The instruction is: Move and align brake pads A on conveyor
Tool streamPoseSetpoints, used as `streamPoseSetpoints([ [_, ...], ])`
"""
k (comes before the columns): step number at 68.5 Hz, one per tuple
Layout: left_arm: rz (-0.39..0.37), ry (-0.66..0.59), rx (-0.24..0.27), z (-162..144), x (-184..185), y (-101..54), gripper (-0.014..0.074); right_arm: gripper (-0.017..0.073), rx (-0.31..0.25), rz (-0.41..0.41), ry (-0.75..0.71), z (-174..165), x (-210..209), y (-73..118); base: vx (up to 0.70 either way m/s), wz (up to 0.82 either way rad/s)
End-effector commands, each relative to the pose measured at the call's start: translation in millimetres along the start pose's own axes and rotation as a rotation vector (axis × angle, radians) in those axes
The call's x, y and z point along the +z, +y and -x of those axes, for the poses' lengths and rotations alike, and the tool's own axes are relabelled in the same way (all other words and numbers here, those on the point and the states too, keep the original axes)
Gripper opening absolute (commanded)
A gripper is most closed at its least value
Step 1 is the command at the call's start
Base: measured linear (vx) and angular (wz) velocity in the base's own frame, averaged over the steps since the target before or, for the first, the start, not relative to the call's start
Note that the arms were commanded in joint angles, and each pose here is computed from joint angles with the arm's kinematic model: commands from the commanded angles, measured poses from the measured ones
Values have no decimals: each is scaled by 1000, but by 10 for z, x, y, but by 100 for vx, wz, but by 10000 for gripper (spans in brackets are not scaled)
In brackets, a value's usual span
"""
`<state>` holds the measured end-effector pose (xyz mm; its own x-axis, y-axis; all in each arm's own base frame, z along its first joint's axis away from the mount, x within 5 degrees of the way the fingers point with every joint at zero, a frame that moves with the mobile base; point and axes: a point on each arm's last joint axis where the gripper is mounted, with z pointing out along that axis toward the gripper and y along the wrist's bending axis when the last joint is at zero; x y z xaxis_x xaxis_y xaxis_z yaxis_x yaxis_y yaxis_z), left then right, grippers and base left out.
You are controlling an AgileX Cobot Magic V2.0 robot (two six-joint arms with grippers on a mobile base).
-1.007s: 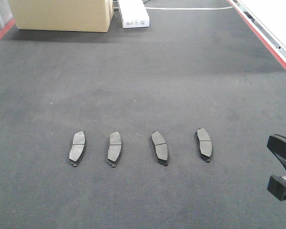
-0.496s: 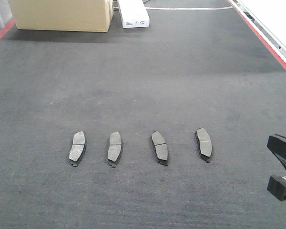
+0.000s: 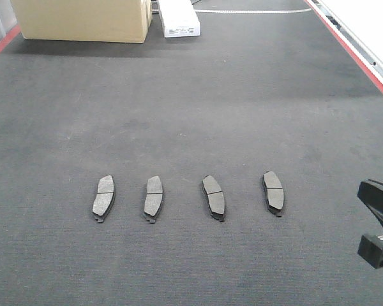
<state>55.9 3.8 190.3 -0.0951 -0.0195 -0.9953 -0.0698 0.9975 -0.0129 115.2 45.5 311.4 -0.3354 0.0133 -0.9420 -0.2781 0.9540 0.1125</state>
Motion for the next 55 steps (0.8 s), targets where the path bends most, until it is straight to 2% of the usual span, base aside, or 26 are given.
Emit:
streamPoseSetpoints([
  [1,-1,-95,-1,100,-19,-1,-6,-8,-16,36,-91,144,-36,37,0,0],
  [6,-1,-94,-1,100,-18,-1,-6,-8,-53,42,-98,135,-30,43,0,0],
  [11,-1,-94,-1,100,-18,-1,-6,-8,-140,72,-164,76,-21,50,0,0],
  [18,-1,-94,-1,100,-18,-1,-6,-8,-170,74,-296,-91,-21,-9,0,0],
  [29,-1,-94,-1,100,-18,-1,-6,-8,-101,-39,-391,-450,-97,-191,0,0],
  [37,-1,-94,-1,100,-18,-1,-6,-8,-97,-156,-425,-700,-199,-299,0,0],
  [43,-1,-94,-1,100,-18,-1,-6,-8,-72,-244,-456,-872,-255,-367,0,0],
  [49,-1,-94,-1,100,-18,-1,-6,-8,-42,-292,-486,-1014,-293,-400,0,0],
  [55,-1,-94,-1,100,-18,-1,-6,-8,-18,-307,-473,-1146,-301,-412,0,0],
])
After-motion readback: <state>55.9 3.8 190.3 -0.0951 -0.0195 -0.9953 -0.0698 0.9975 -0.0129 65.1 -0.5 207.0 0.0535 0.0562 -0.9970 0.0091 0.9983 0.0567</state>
